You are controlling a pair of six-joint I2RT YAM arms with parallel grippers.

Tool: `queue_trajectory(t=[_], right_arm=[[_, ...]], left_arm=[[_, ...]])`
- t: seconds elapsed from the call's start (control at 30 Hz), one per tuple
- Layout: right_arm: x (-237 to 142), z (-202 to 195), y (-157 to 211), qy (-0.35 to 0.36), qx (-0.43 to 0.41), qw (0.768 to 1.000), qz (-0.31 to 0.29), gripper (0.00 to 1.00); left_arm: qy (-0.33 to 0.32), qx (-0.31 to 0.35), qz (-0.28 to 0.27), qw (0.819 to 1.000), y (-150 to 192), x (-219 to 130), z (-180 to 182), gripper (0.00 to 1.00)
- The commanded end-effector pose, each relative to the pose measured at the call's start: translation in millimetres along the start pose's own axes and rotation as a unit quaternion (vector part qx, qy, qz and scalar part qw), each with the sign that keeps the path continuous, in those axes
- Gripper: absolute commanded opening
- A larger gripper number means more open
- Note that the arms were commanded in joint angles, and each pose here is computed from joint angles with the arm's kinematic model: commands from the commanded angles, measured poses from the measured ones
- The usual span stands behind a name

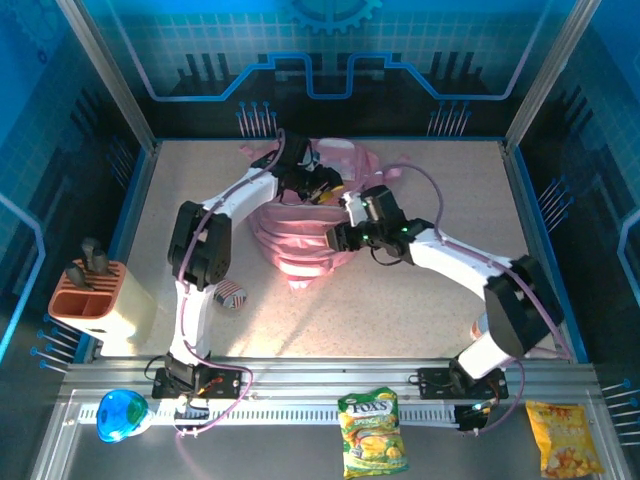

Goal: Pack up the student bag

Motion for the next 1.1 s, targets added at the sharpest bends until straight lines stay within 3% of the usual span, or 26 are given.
queue_trajectory(t=[0.0,0.13,0.3,0.57,0.83,1.07], right_arm=[[-25.1,-10.6,-17.5,0.012,0.058,0.997,-0.049,0.59],[-36.6,-27.4,-18.2,0.026,0.116,0.991,-0.060,0.72],[-40.2,-40.8,-28.1,0.029,0.167,0.983,-0.075,0.79],[-40.0,-62.6,-38.6,0.048,0.227,0.969,-0.089,0.81],[-43.0,-76.7,-33.1,0.063,0.256,0.960,-0.092,0.80],[-45.8,-88.6,-24.9,0.078,0.273,0.955,-0.088,0.80]], left_arm=[[-0.002,0.029,-0.030,0.999,4.1,-47.0,-13.0,0.47],[-0.063,0.062,-0.066,0.994,24.1,-73.2,8.2,0.49],[-0.156,0.107,-0.094,0.978,63.7,-86.7,33.0,0.51],[-0.258,0.186,-0.111,0.941,103.0,-71.7,40.2,0.51],[-0.322,0.251,-0.103,0.907,101.0,-37.0,31.8,0.45],[-0.357,0.253,-0.082,0.895,101.5,-25.1,46.7,0.35]])
Point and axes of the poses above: each hand's point on the last joint's axis, 136 mm out from that joint toward the fingers, its own x axis out along the fingers, its own z axis along the line the jaws close on, y = z × x, the point moved 1 cm from there along -x, back along the fingers, and after that the axes turned 2 degrees about -x, right-handed, at the moved point
